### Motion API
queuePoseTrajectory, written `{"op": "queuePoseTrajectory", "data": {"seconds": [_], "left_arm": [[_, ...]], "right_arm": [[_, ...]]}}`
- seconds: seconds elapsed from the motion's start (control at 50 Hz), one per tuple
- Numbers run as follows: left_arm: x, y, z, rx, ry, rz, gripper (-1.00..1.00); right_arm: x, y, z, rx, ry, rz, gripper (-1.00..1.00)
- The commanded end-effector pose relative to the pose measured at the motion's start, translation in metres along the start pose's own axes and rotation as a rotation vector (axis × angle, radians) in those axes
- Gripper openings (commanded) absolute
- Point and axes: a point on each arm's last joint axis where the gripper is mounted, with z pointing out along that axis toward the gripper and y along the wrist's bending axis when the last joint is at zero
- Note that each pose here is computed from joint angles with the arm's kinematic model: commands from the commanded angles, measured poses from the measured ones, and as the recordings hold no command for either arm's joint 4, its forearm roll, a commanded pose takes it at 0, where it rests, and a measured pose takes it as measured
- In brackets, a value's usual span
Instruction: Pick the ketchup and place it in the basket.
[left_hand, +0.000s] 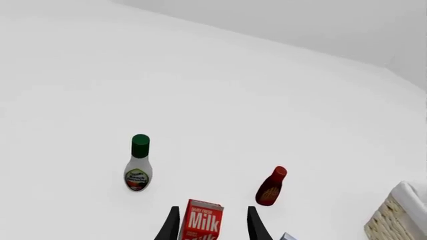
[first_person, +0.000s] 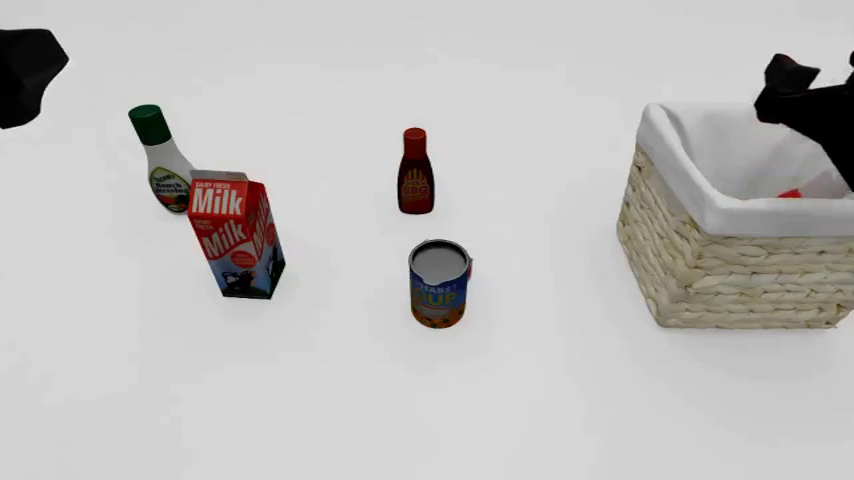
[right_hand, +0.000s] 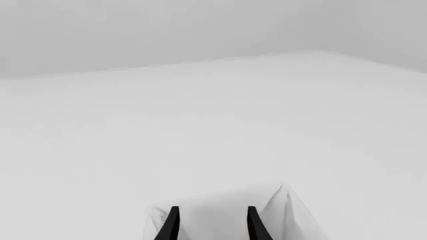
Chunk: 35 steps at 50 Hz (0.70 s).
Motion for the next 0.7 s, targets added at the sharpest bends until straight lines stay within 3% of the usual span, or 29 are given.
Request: {"op": "queuePoseTrajectory", "data": {"seconds": [0.02,0.22,0.7], "left_arm": [[-0.001,-0.001,0.0,0.002,-0.002,-0.002,1.0],[-0.001,-0.002,0.0,0.012,-0.005,-0.01,1.0],[0.008,0.001,-0.003,0.008,-0.003,-0.029,1.0]], "right_arm": [[-0.038,0.014,-0.027,-0.045,-0.06,0.011,1.0],[-0.053,0.019,-0.049,-0.07,-0.086,0.026,1.0],[-0.056,0.03,-0.099,-0.14,-0.103,0.041,1.0]]}}
